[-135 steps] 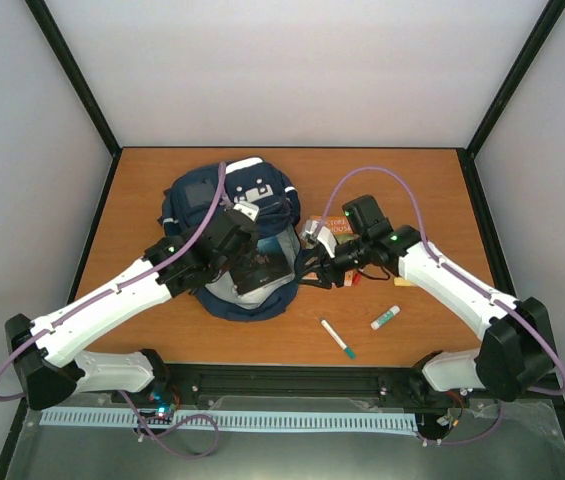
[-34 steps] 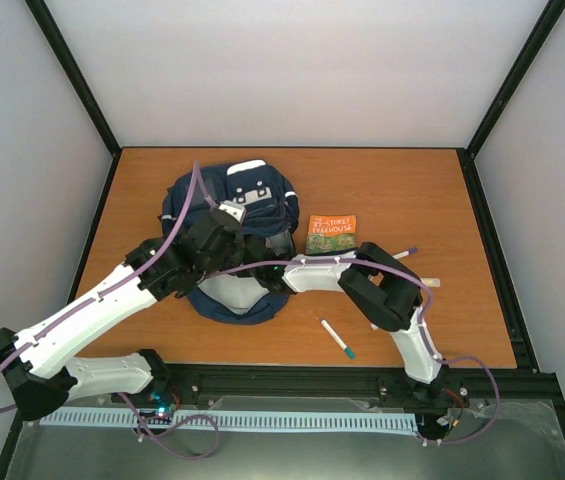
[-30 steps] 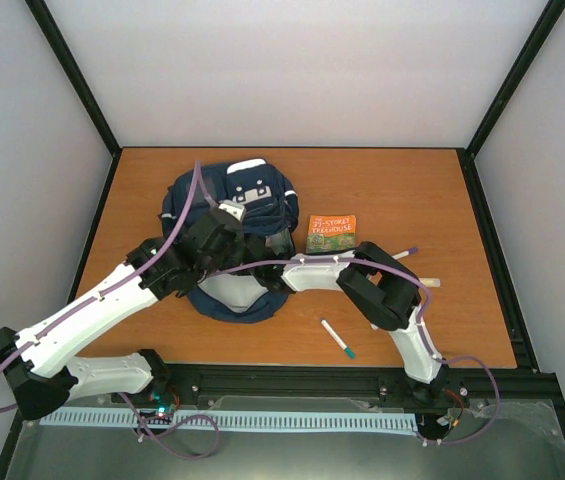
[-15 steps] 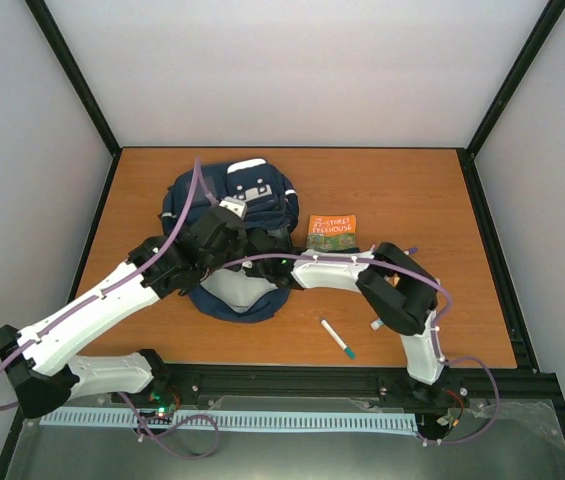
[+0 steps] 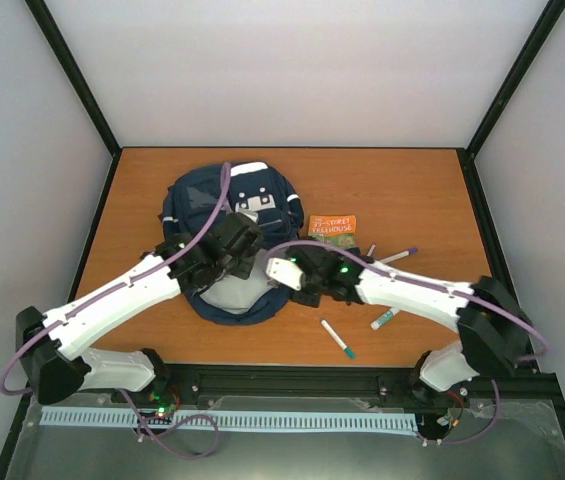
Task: Pack the student bag
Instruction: Place the book in the student bag, then pick up the book from the center of the board.
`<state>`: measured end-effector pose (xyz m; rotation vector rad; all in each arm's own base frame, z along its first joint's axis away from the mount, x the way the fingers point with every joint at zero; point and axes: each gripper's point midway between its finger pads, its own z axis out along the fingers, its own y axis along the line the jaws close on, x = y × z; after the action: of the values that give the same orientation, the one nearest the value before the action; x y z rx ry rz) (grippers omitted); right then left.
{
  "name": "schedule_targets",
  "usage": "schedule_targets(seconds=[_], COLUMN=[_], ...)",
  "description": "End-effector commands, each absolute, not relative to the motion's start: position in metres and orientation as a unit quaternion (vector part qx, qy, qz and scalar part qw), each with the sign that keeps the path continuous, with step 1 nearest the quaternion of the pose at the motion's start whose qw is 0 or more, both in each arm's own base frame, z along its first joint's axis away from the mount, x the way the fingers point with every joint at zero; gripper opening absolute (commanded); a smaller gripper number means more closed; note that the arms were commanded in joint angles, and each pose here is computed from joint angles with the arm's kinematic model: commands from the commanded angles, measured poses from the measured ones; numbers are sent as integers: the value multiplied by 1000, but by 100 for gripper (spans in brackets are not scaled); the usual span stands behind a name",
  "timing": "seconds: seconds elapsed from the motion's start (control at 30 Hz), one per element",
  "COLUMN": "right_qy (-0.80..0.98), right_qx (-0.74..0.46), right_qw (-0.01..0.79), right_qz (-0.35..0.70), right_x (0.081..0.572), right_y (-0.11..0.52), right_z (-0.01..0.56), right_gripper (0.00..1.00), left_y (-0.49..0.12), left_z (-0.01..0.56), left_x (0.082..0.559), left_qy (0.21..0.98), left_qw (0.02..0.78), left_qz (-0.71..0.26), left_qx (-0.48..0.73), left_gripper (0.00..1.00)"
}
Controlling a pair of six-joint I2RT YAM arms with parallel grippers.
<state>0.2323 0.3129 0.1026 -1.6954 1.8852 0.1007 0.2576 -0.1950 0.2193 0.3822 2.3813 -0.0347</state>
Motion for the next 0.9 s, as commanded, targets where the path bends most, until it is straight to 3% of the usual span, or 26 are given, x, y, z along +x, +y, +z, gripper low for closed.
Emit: schedule_targets(seconds=[0.0,0.23,0.37,0.53,0.8,0.83,0.87], right_qy=[750,821,832,838,845,844,844], right_qx=[-586,-439,-411,-398,-391,-390,-390], right_qw=[295,296,329,337,342,343,344], right_qz=[81,214,175,161,131,132,133], right_x=[229,260,285,294,297,297,297], right_y=[269,216,195,187,175,175,176], right_z=[123,146,150,150,143,144,144], right_gripper=[48,48,50,51,51,52,52], left_y=[-204,-211,-199,-137,-152,-159,-167], left_z=[182,120,93,70,79,82,86], left_x=[253,234,223,211,208,209,208], left_qy=[939,962,973,979,981,981,981], left_qw=[311,237,200,167,190,191,191], left_qz=[-20,-40,-15,113,20,1,-18], left_qx=[143,129,111,13,17,25,37], left_gripper=[1,1,1,1,1,6,20])
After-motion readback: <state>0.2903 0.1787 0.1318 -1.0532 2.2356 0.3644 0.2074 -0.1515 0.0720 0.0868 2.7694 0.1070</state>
